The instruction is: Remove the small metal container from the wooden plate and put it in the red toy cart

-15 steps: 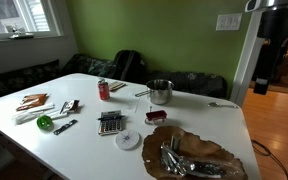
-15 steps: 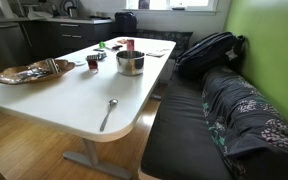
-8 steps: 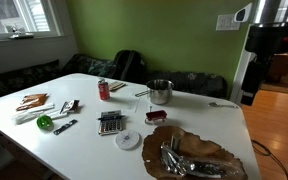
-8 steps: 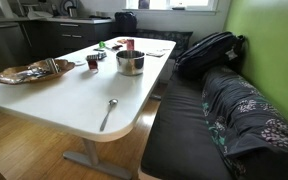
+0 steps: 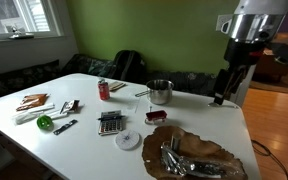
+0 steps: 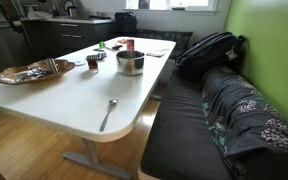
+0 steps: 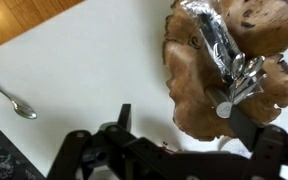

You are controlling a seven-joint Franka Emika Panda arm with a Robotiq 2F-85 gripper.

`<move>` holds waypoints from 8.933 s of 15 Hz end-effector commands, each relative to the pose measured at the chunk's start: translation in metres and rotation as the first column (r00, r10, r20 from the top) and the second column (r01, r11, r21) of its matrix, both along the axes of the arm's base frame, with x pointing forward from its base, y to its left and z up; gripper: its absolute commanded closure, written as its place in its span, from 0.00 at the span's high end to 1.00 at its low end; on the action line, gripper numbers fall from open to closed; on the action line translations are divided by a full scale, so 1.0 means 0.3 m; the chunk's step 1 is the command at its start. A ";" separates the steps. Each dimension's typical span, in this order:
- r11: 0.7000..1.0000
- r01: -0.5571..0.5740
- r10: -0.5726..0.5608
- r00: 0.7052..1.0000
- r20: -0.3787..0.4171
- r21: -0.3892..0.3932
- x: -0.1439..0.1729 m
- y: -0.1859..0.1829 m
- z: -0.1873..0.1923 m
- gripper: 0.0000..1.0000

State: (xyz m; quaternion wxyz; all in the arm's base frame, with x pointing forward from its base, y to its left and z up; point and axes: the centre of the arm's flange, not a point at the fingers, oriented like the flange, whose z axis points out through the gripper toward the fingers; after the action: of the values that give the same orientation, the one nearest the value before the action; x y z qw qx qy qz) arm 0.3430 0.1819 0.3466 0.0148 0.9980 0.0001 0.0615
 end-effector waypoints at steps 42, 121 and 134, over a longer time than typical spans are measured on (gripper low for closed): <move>0.994 -0.097 0.099 0.994 -0.041 0.048 0.316 0.379 -0.500 0.32; 0.927 0.348 -0.350 0.937 -0.014 0.136 0.879 -0.040 -0.369 0.11; 0.935 0.335 -0.333 0.942 -0.037 0.116 0.910 0.000 -0.402 0.11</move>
State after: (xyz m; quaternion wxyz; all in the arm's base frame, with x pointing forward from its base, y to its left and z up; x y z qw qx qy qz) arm 0.6107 0.1779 0.2296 -0.0464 0.9817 -0.1754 0.0587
